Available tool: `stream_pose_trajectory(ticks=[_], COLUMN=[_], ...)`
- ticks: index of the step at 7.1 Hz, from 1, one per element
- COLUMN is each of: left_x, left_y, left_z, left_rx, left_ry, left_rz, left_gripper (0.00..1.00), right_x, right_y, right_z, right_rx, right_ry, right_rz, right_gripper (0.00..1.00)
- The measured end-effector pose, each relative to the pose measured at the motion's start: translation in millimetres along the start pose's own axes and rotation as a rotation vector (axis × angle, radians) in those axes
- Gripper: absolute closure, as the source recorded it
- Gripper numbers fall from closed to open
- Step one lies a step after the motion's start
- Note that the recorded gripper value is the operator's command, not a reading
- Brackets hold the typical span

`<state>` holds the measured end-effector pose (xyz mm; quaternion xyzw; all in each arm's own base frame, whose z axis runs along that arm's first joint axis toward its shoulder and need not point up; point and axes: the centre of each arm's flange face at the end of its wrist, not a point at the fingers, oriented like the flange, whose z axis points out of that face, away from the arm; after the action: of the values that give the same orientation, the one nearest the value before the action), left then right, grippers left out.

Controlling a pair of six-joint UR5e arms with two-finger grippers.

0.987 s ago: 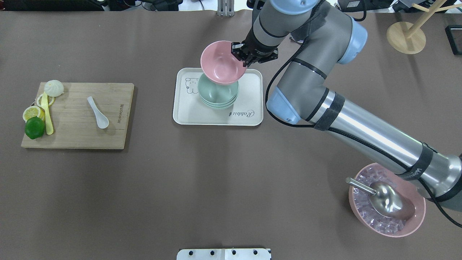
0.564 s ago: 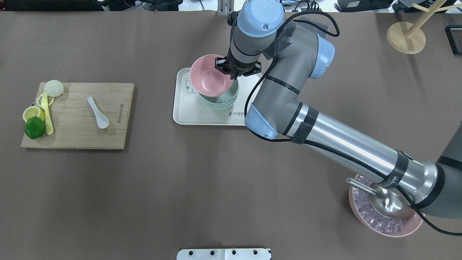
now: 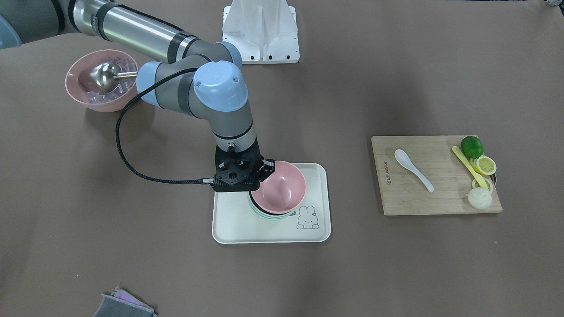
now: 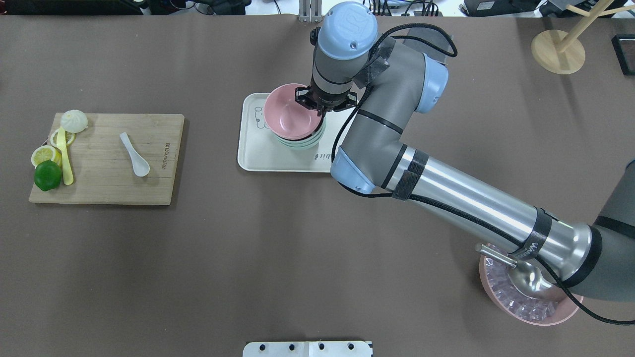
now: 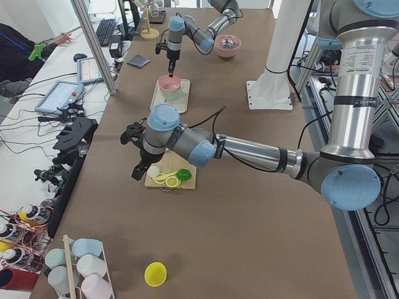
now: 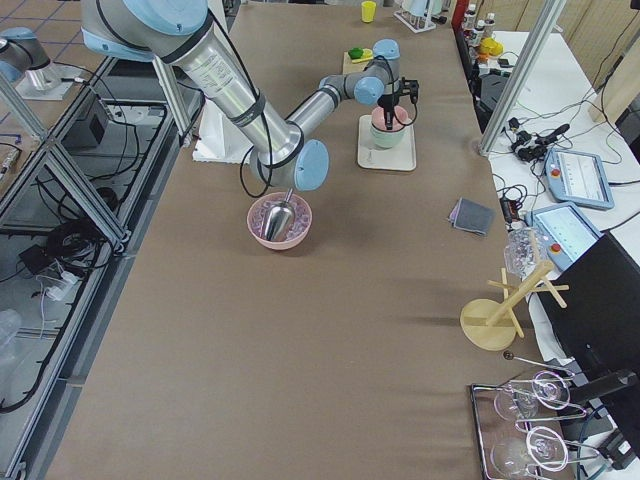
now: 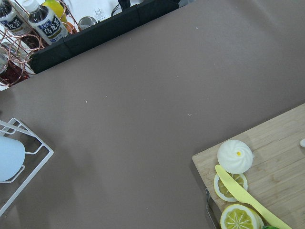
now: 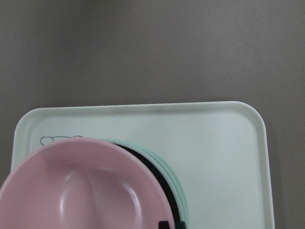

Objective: Stack pink bowl on green and place spoon
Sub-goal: 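Lower the pink bowl into the green bowl and open the right gripper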

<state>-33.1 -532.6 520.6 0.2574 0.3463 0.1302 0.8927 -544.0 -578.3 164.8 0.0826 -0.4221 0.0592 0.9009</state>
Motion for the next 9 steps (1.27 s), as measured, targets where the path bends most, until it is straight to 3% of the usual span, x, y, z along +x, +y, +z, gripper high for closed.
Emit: stream_pose_trajectory(ticks=[5,6,7,9], left_x=[5.2,6.1,6.4,6.6], left_y=[-1.5,-1.5,-1.6,-1.6], left_z=[3.7,4.5,4.6,5.0], left_rx=[-0.004,-0.004,-0.005,-0.006], left_ry=[0.007,0.008,0.008,0.008], left_rz=[-0.007,-0.006,-0.006,-0.007], left_gripper=[0.01,0.01,0.01,0.01], right_x=[4.8,4.9,4.7,6.3], right_y=[2.4,2.7,2.6,-1.2], right_z=[10.4,11.1,11.1,9.0], right_rx=[-0.012,-0.012,-0.012,0.008], right_ry=[0.019,0.02,0.02,0.025], right_rz=[-0.002,-0.001,0.001,0.009], right_gripper=[0.99,0.28,0.0,0.0])
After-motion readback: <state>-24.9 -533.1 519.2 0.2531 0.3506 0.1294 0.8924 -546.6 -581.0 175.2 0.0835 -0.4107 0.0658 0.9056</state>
